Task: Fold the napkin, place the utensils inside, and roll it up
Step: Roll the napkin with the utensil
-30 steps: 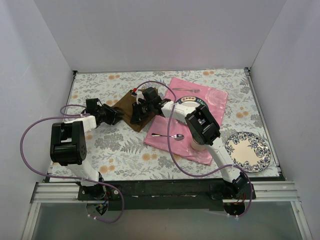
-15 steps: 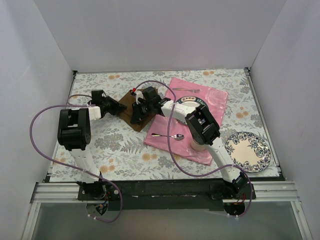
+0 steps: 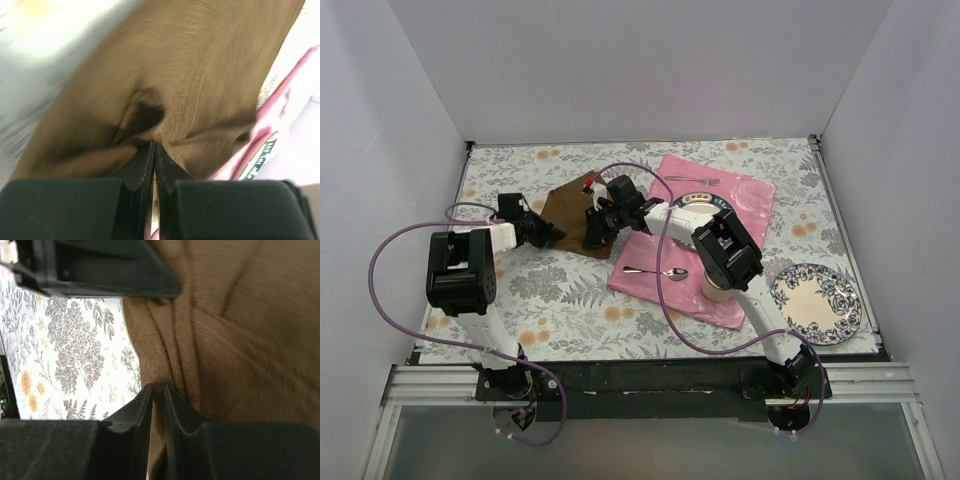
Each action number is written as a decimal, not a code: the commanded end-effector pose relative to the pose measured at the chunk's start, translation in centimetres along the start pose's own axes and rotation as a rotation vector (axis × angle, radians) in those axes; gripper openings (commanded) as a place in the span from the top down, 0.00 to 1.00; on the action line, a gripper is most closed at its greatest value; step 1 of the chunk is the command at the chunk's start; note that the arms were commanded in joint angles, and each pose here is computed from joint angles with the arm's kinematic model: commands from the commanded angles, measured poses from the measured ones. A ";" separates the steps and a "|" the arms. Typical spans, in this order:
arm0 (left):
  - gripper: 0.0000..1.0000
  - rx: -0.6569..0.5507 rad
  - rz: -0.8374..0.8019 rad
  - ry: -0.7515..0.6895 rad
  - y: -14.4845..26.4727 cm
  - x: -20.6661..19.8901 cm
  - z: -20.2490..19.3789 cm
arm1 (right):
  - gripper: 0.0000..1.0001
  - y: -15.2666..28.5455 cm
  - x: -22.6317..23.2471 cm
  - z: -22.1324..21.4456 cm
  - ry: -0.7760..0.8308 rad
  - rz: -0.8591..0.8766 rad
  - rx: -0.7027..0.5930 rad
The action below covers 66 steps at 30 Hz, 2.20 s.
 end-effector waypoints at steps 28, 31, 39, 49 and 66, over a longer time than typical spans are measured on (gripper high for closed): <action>1.00 0.036 -0.129 -0.078 4.5 -2.2 -2.3 | 0.76 -0.2 -3.1 -5.8 -0.068 -0.067 0.206; 1.00 0.020 -0.100 -0.079 3.9 -1.4 -1.9 | 0.76 -0.1 -3.1 -5.7 -0.058 -0.076 0.210; 1.00 0.036 0.033 -0.028 1.5 3.1 -2.5 | 0.76 0.6 -3.0 -4.9 -0.032 -0.101 0.212; 1.00 0.031 0.178 0.005 0.6 7.3 -3.3 | 0.71 3.2 -1.1 0.7 0.132 -0.142 0.153; 1.00 0.095 0.206 0.016 0.4 7.9 -3.5 | 0.18 2.3 1.4 2.6 0.883 -0.203 0.256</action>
Point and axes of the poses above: each gripper's point midway between its finger pads, its own y axis back along the fingers, its own x axis along the line the jaws close on, z = x × y, the point moved 4 cm from there along y, back along the fingers, and after that the axes turned 9 degrees about y, right-handed, at the moved point
